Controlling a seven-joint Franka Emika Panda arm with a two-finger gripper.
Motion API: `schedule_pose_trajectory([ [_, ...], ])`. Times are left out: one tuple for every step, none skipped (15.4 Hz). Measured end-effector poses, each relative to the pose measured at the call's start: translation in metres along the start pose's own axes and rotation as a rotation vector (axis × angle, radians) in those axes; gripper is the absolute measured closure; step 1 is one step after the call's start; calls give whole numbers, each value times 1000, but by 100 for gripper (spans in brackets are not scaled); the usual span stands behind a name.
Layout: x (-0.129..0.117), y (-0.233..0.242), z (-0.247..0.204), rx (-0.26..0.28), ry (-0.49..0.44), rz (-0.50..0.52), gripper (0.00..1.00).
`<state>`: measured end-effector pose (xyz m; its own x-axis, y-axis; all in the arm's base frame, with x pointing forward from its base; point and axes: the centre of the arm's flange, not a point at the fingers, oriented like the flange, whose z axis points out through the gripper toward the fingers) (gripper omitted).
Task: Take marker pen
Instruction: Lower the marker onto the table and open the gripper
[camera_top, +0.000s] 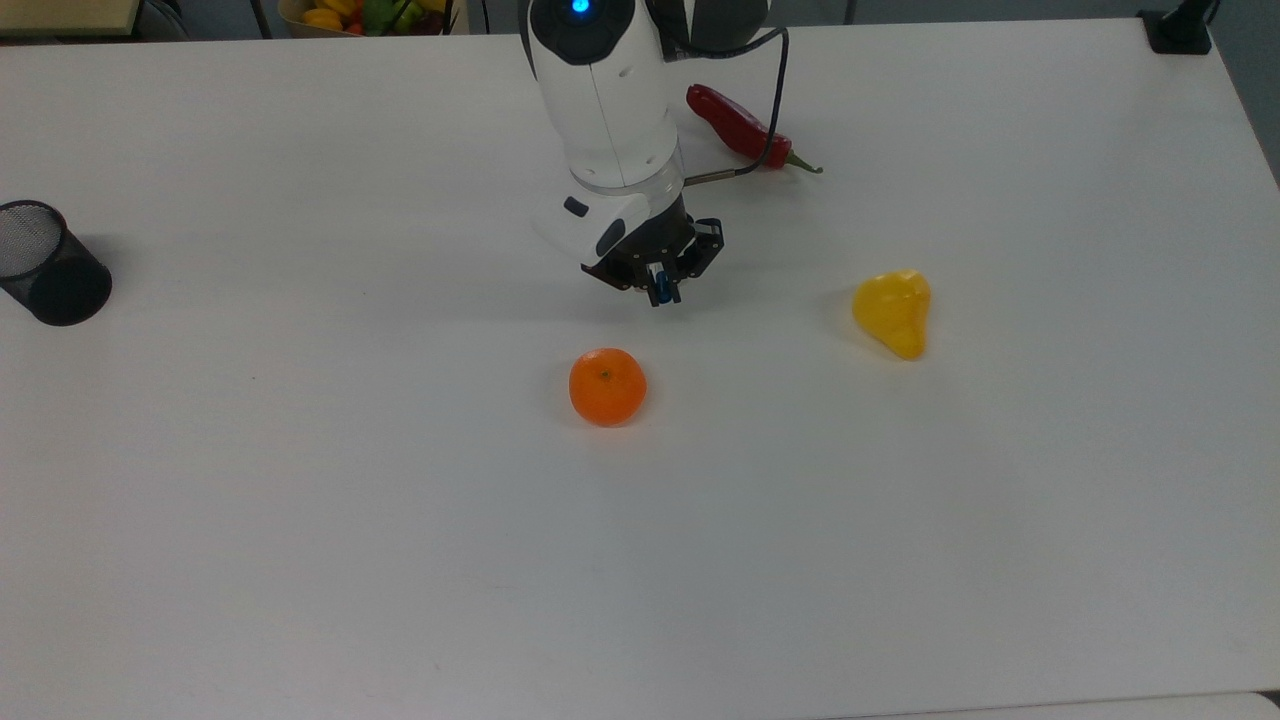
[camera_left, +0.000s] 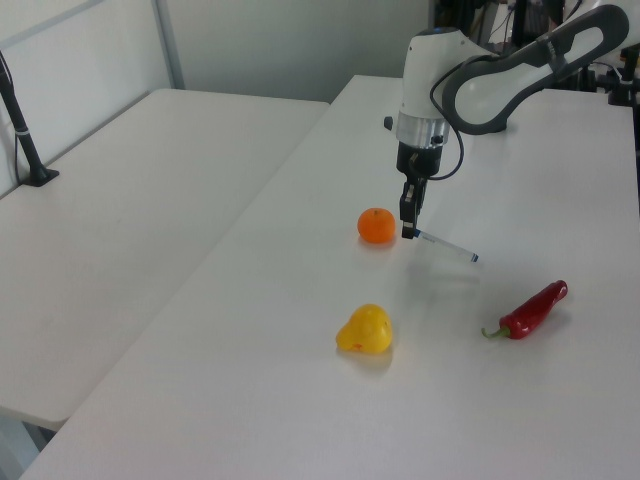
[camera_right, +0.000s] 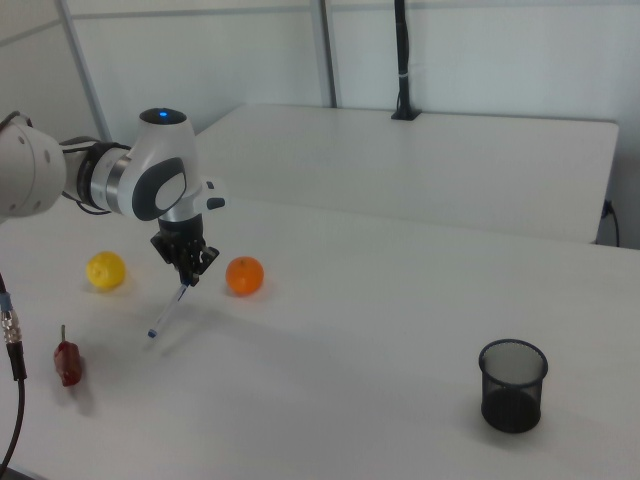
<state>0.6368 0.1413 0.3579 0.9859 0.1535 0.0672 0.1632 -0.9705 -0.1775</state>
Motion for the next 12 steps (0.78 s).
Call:
schedule_pose_trajectory([
  [-3,-4,6,0,-13,-6,83],
  [-7,-8,12,0,-25,-13,83],
  [-11,-12,18,-1,-39,-18,83],
  [-15,-15,24,-1,-53,-23,83],
  [-19,-18,30,-2,-66,-28,83],
  [-22,-20,35,-2,-76,-31,83],
  [-23,-21,37,-2,-82,-32,83],
  [-24,-21,38,-3,-85,-33,83],
  [-25,-21,39,-3,-86,-32,82],
  [-25,-21,39,-3,-86,-32,82],
  [-25,-20,39,-3,-85,-31,81],
  [-24,-20,38,-3,-85,-30,72],
])
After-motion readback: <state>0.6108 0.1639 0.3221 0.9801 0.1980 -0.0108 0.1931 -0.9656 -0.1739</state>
